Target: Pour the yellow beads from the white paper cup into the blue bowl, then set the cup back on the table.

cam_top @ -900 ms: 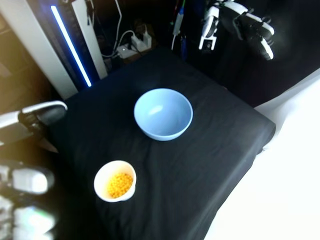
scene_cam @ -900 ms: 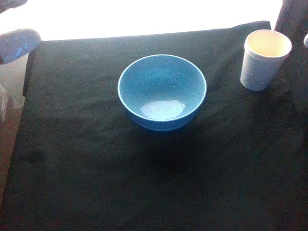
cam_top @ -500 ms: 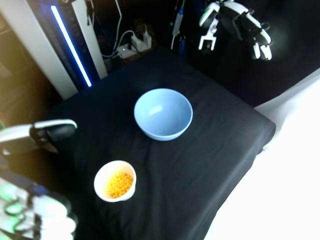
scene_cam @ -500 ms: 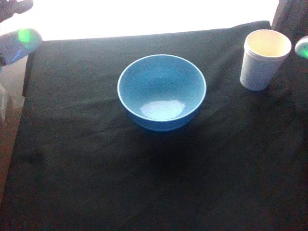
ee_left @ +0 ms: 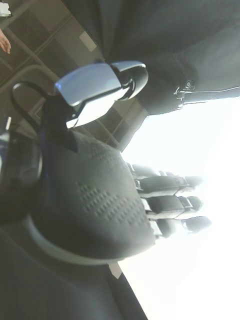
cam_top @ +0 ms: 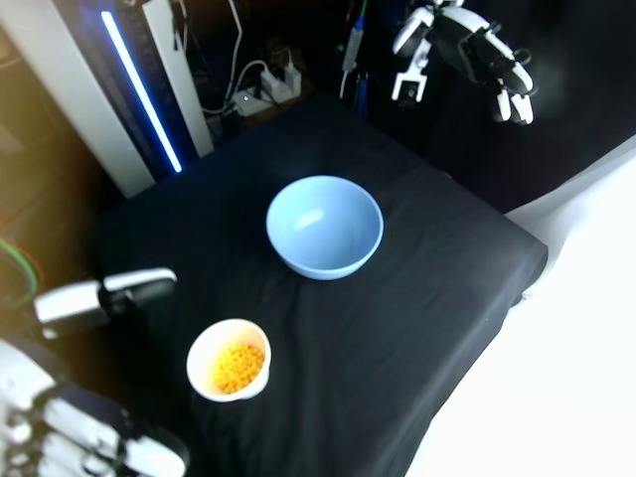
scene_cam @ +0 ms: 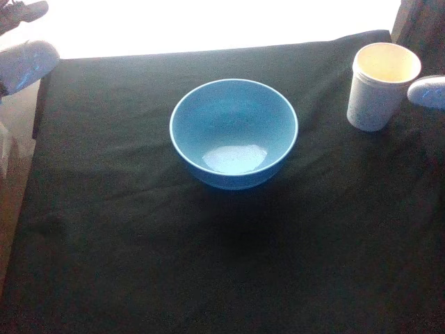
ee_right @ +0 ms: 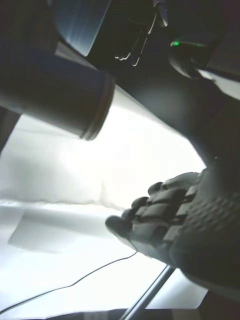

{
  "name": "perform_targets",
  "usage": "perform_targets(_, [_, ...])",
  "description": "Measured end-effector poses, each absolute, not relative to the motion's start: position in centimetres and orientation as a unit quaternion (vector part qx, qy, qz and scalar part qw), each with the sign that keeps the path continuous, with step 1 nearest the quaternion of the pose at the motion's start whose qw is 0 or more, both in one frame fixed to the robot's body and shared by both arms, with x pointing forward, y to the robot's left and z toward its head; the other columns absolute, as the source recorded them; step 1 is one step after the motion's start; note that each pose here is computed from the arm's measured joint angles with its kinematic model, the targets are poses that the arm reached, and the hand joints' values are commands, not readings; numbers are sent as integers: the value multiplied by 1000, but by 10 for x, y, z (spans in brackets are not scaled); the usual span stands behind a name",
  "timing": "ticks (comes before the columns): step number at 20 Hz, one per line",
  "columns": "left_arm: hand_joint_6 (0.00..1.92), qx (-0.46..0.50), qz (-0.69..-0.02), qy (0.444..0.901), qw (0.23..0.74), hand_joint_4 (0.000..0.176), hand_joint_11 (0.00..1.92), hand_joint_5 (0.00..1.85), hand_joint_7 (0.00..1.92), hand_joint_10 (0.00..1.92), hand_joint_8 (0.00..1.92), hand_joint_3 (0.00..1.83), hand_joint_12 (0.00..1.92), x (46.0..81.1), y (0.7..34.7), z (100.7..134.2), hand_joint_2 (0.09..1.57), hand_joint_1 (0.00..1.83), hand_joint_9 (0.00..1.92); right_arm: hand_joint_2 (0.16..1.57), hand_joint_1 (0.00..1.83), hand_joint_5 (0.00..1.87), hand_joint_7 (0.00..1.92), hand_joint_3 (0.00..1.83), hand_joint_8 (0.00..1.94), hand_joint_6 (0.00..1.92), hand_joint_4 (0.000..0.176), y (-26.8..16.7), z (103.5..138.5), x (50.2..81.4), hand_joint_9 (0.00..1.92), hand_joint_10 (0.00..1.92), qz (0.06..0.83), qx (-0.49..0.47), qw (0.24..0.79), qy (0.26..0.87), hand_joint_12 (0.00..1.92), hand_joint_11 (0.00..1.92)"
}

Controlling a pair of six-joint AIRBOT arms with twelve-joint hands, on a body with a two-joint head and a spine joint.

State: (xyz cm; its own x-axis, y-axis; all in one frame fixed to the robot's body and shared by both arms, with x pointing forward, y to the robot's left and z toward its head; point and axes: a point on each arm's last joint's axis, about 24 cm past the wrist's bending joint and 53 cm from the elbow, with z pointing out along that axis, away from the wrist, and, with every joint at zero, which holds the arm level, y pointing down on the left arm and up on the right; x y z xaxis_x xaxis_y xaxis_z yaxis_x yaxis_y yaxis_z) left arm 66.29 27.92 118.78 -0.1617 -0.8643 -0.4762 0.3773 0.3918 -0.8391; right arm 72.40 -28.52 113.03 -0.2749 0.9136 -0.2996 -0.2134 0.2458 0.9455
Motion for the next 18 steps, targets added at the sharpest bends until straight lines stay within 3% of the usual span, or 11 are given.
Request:
perform_targets(3, [0,-209,-513,567,610,0,0,64,434,1,2,3,258,660,276,1189,854,272,236,693,825,0,0,11,0,0,94,-286,1113,731,0,0,525,309,515,603,124,0])
perform_targets(5, [0,-203,-519,562,611,0,1,61,425,0,0,0,324,658,274,1192,878,273,263,680,785,0,0,1,0,0,105,-288,1105,735,0,0,521,318,510,606,133,29])
perform_targets(7, [3,-194,-525,560,612,0,0,69,438,7,4,9,392,655,270,1196,905,297,296,665,807,0,0,0,0,0,88,-289,1092,739,14,5,515,332,502,610,149,50])
perform_targets(8, [0,-193,-527,559,611,0,0,61,439,4,4,12,397,653,269,1197,916,304,293,667,799,0,0,1,0,0,70,-289,1087,740,32,1,511,336,499,614,242,23])
perform_targets(9, [2,-189,-529,559,610,0,0,65,439,4,3,8,404,652,267,1198,914,312,294,678,796,0,0,3,0,0,72,-289,1082,741,31,0,506,341,495,618,277,4])
perform_targets(11, [0,-185,-531,557,611,0,0,63,436,1,1,14,410,651,266,1200,941,307,290,703,773,0,0,5,0,0,58,-290,1074,743,33,0,499,347,490,625,323,0])
perform_targets(12, [2,-184,-532,556,612,0,0,66,451,4,7,14,407,651,266,1201,945,308,296,703,725,0,0,0,0,0,46,-291,1071,745,47,0,497,348,490,626,437,0])
perform_targets(13, [1,-184,-532,555,613,0,0,65,461,3,7,7,372,651,266,1201,942,307,298,717,741,0,0,2,0,0,55,-293,1070,746,22,4,494,352,490,626,387,0])
perform_targets(16, [0,-183,-532,555,613,0,0,67,471,1,2,2,265,651,266,1202,949,322,286,640,642,0,37,0,2,0,24,-294,1062,748,73,9,489,360,486,629,651,0])
perform_targets(17, [0,-183,-533,555,613,0,0,64,464,0,1,0,250,651,266,1202,945,333,284,644,614,0,48,0,2,0,20,-293,1061,748,90,9,488,361,484,630,658,0])
perform_targets(18, [0,-183,-533,555,613,0,0,62,462,2,0,2,248,651,266,1202,950,333,287,676,648,0,27,7,7,0,22,-292,1059,747,76,6,488,361,482,632,537,0])
